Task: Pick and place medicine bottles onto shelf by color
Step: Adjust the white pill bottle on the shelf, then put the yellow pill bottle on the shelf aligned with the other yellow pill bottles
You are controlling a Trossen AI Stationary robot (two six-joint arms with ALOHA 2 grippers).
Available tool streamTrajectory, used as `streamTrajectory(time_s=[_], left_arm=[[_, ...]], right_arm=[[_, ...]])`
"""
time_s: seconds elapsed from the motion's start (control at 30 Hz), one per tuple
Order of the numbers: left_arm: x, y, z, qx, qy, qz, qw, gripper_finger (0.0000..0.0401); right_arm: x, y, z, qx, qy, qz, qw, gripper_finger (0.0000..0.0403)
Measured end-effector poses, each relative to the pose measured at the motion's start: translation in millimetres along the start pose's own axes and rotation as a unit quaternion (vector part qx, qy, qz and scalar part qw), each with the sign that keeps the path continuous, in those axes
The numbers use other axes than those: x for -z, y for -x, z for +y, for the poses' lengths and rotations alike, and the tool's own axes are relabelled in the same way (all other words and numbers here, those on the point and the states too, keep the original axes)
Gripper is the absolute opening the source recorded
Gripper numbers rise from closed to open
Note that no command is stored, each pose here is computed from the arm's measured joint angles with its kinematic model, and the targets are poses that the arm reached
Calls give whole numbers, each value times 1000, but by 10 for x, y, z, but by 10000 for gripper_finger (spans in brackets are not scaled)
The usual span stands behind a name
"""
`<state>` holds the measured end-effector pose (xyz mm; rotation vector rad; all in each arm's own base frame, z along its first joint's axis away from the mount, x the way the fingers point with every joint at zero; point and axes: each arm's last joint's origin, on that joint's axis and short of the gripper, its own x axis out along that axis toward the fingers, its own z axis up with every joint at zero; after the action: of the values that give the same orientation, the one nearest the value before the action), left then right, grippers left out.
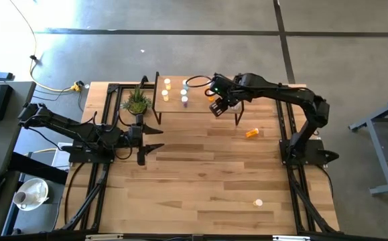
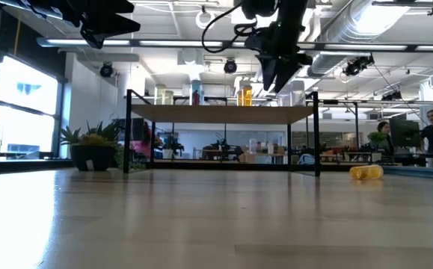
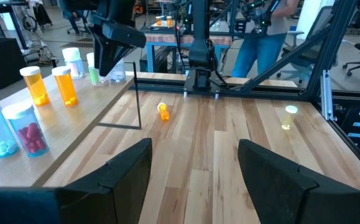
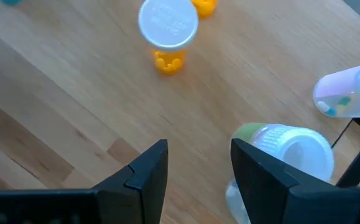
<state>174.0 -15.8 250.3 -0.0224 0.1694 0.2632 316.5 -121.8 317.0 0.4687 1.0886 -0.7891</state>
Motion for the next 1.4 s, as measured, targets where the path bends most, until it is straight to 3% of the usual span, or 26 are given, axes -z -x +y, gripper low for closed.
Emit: streamTrajectory(time_s=[0.87,1.1,1.4], left_arm=[[14,0,1,0,-3,7,1000,229],[14,0,1,0,-3,7,1000,229],[14,0,1,0,-3,7,1000,229]], right_arm=[[-49,-41,-200,43,-58,6,997,167],[-56,-25,-208,44,-44,6,998,167],[-123,280,-108,22,-1,-23,999,167]])
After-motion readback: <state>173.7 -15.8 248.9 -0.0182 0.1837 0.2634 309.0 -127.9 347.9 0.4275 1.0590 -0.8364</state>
